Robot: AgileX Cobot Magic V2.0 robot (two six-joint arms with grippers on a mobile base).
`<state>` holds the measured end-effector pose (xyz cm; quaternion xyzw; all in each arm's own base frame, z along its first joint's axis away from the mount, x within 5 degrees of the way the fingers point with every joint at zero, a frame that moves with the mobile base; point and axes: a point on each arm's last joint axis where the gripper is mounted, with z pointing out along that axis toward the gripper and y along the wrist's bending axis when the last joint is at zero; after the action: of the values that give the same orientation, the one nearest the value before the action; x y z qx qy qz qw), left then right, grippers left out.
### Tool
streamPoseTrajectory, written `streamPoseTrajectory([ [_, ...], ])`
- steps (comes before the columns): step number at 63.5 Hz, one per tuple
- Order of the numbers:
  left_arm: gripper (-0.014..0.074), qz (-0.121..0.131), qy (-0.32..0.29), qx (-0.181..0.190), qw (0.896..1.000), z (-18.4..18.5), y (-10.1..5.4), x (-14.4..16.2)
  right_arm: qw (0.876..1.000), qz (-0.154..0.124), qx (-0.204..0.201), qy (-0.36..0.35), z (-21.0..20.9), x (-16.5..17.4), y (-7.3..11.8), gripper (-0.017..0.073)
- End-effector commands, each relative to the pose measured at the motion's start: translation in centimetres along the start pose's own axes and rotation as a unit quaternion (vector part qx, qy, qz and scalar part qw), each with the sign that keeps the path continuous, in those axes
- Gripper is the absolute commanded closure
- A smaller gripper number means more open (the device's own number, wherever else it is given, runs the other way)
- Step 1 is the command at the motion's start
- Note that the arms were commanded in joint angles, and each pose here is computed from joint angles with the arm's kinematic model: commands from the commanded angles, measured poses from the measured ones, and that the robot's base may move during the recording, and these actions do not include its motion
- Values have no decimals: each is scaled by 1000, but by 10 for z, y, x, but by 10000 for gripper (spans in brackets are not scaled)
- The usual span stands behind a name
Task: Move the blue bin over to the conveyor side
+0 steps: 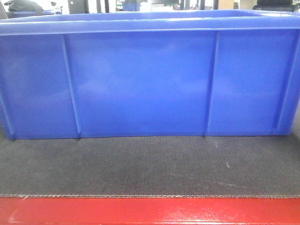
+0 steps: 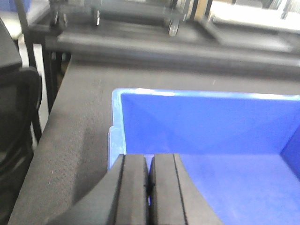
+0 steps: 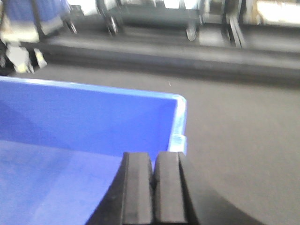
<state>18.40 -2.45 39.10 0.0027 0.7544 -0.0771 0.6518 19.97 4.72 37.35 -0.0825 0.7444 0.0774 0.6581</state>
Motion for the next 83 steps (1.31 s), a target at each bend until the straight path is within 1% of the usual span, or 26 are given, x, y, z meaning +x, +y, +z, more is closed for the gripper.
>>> streamPoseTrajectory([
  [1,612,2,-48,13,999,-18,1,15,998,-12,-6,-55,-16,10,1,638],
  [7,612,2,-59,17,998,-33,3,37,997,-12,-11,-70,-34,37,1,638],
  [17,612,2,-52,16,999,-57,9,80,995,-12,-14,-93,-64,69,1,638],
  [25,612,2,-52,16,998,-71,12,106,993,-12,-13,-118,-87,85,1,638],
  [29,612,2,-63,18,998,-78,13,113,991,-12,-12,-129,-96,89,1,638],
  [38,612,2,-95,21,995,-92,14,115,988,-12,-10,-153,-112,90,0,638],
  [49,612,1,-127,25,992,-103,13,111,985,-12,-10,-174,-121,87,0,638],
  [81,612,1,-131,25,991,-104,13,110,985,-12,-10,-173,-120,88,0,638],
  [83,612,1,-131,25,991,-104,13,110,985,-8,-10,-173,-120,88,0,638],
])
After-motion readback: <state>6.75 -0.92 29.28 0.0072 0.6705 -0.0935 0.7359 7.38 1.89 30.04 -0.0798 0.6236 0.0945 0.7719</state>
